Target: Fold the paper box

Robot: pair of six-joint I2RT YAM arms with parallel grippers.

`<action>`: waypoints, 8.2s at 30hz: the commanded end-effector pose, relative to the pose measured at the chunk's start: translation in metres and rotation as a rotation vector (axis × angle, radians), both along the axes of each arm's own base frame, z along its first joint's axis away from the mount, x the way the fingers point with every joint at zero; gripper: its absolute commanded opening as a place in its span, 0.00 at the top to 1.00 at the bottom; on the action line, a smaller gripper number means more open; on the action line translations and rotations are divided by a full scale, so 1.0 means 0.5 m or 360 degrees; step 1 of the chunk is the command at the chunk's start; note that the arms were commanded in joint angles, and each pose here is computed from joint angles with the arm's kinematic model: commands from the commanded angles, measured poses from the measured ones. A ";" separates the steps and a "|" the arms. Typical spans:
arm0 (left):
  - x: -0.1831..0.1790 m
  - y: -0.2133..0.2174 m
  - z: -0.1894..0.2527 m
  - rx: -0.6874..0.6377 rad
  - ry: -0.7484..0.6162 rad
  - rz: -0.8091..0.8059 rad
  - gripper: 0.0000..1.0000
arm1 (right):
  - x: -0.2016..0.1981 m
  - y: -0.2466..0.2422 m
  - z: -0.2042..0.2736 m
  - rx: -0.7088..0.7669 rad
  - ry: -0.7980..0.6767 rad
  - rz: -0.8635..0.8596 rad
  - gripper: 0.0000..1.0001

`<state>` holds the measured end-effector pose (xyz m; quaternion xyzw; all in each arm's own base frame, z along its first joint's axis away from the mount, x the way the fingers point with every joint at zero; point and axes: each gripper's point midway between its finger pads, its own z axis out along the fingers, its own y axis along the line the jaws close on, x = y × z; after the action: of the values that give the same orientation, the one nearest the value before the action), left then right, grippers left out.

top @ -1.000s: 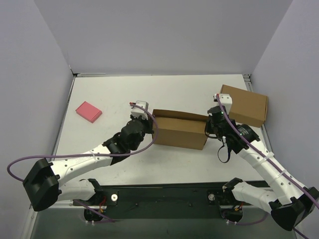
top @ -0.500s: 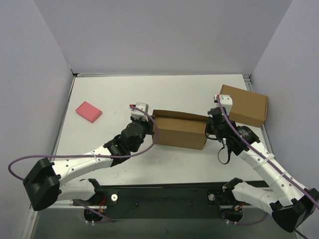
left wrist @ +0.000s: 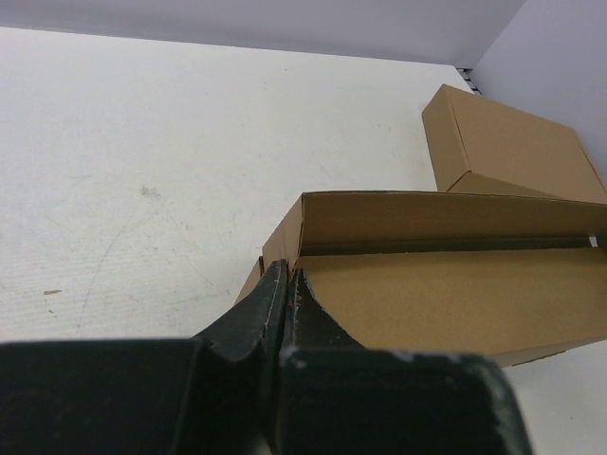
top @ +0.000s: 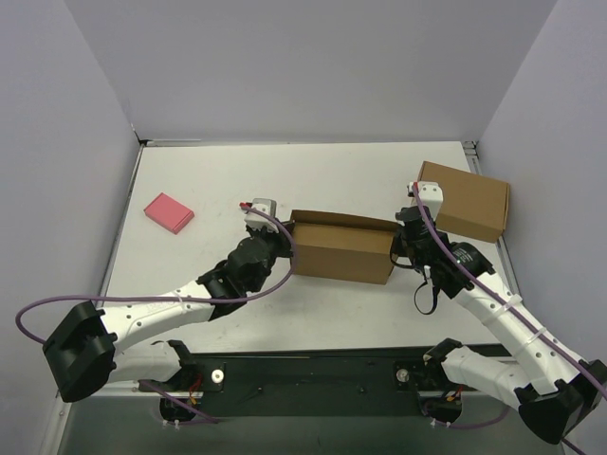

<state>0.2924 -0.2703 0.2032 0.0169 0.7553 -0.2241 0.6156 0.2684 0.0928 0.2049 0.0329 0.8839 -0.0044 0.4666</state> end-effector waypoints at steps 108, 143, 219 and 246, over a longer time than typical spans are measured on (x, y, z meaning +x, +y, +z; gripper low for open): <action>-0.005 0.024 0.103 0.0362 0.0273 -0.0374 0.97 | -0.040 0.031 -0.059 0.0013 0.0128 0.0116 1.00; -0.031 0.005 0.009 0.0254 0.0528 -0.0398 1.00 | -0.041 0.030 -0.063 0.0016 0.0125 0.0116 1.00; -0.031 0.014 0.056 0.0225 0.0320 -0.0431 0.58 | -0.080 -0.008 -0.137 -0.0115 0.0136 0.0060 1.00; -0.021 0.015 0.020 0.0450 0.0266 -0.0305 1.00 | -0.080 -0.007 -0.139 -0.0122 0.0138 0.0057 1.00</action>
<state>0.2856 -0.2569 0.2148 0.1369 0.8249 -0.1929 0.5135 0.2550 0.1005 0.1817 0.0334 0.8617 0.0101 0.5062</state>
